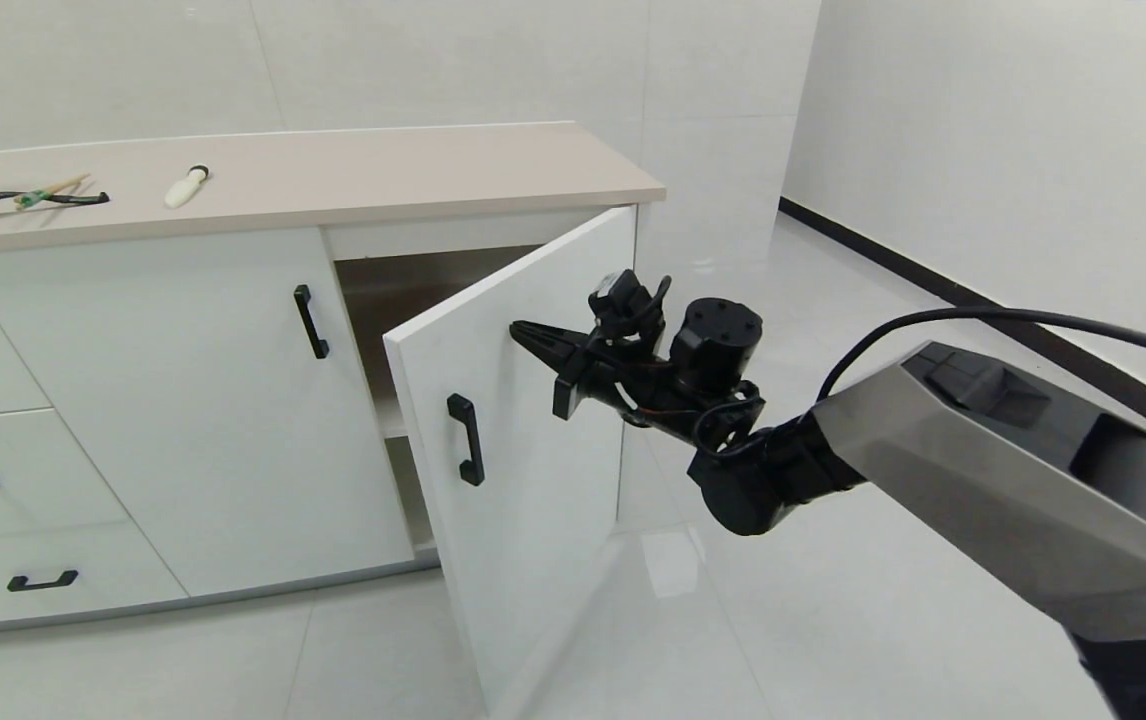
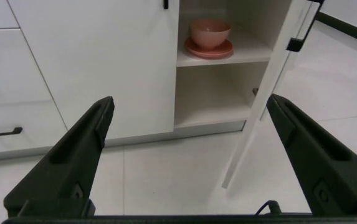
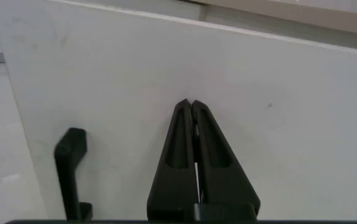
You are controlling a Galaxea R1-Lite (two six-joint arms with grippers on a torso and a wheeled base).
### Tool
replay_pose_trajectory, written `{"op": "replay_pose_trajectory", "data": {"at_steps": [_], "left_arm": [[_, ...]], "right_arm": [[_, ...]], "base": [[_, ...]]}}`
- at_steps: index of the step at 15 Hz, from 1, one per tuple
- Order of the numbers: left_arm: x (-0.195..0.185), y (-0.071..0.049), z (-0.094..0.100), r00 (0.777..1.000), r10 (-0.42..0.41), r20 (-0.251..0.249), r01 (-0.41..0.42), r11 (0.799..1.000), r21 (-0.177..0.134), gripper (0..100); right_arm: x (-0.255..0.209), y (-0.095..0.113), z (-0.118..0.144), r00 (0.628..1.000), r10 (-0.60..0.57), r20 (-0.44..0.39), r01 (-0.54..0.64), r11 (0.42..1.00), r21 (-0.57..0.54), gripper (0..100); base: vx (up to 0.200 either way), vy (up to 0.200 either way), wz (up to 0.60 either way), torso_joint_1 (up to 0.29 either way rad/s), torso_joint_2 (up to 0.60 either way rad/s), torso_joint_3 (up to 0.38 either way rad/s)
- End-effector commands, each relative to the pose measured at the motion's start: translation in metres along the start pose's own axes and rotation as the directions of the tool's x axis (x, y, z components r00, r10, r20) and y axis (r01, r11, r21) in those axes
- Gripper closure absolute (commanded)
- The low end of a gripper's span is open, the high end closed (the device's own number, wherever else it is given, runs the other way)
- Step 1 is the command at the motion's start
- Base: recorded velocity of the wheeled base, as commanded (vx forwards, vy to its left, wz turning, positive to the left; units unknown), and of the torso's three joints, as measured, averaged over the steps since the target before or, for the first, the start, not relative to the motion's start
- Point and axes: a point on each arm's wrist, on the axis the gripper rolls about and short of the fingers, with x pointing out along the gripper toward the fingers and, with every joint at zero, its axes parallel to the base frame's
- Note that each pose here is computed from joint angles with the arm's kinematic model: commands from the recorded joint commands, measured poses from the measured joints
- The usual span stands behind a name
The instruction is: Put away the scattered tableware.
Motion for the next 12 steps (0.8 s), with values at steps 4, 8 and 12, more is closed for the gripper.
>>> {"op": "replay_pose_trajectory", "data": {"at_steps": [4,8,12], "left_arm": [[0.0,0.0,0.0,1.0,0.0,0.0,0.0,1.0,-0.002,0],[0.0,0.0,0.0,1.0,-0.002,0.0,0.002,1.0,-0.002,0],[0.0,0.0,0.0,1.0,-0.003,-0.001,0.003,1.0,0.007,0]], "right_arm": [[-0.018,0.0,0.024,1.0,-0.01,-0.007,0.01,1.0,0.0,100],[-0.115,0.051,0.091,0.999,-0.017,-0.035,0.017,1.0,0.012,100],[-0.222,0.086,0.146,0.994,-0.107,-0.004,0.107,0.994,-0.016,100]], "base": [[0.0,0.0,0.0,0.0,0.0,0.0],[0.0,0.0,0.0,0.0,0.0,0.0],[0.0,0.0,0.0,0.0,0.0,0.0]]}}
